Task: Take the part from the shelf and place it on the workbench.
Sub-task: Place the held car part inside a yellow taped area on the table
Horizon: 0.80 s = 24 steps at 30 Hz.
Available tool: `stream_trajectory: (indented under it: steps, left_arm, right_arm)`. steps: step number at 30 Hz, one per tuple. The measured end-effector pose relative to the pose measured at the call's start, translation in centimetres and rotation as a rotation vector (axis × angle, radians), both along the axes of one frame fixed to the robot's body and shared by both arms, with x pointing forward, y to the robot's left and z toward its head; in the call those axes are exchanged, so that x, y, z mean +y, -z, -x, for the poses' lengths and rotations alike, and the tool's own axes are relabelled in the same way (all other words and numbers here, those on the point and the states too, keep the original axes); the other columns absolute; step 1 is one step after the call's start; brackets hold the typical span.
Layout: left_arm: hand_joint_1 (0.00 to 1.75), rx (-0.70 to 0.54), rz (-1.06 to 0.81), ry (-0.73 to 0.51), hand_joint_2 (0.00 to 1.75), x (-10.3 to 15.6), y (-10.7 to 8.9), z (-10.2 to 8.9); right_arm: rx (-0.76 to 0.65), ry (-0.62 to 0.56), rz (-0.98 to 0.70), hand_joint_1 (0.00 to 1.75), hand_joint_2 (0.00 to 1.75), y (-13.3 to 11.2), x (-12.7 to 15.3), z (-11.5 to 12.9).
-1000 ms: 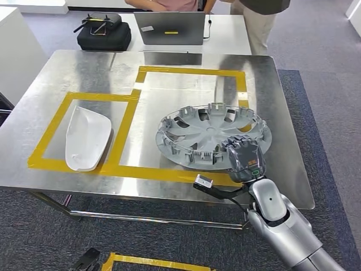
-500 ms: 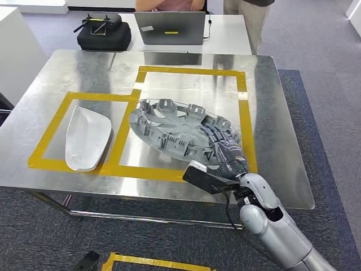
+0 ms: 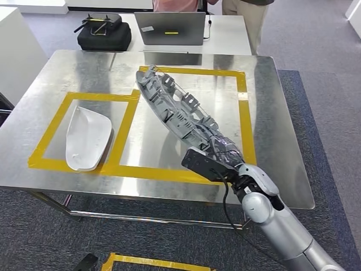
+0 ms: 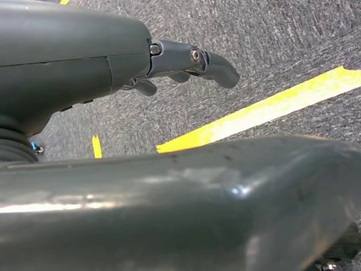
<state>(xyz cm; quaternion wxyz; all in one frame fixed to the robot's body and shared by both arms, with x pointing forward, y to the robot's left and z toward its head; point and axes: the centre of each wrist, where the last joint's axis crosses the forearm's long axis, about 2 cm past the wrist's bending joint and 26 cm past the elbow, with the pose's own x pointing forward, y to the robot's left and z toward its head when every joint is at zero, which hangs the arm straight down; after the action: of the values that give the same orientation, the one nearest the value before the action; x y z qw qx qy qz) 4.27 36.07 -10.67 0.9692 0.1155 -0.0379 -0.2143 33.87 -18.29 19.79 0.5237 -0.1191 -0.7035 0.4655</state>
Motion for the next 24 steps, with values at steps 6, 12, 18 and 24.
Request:
stream_trajectory:
  steps: [6, 12, 18, 24]
  left_arm:
    - [0.00, 0.008, -0.003, -0.011, 0.00, 0.0, 0.0, 0.0]
    - [0.00, 0.025, 0.002, -0.010, 0.00, -0.2, 0.0, 0.5]
    - [0.00, 0.048, 0.004, 0.010, 0.00, -1.0, -0.3, 1.5]
    - [0.00, 0.028, 0.019, 0.050, 0.00, -1.3, -0.8, 1.5]
  right_arm:
    - [0.069, -0.002, -0.001, 0.00, 0.00, -0.6, 0.1, -0.3]
    - [-0.017, 0.092, 0.180, 0.00, 0.00, -2.6, 0.6, -1.6]
    - [-0.367, 0.274, 0.610, 0.00, 0.00, -3.2, 1.0, -2.1]
    - [-0.784, 0.474, 0.951, 0.00, 0.87, -2.9, 0.3, -2.0]
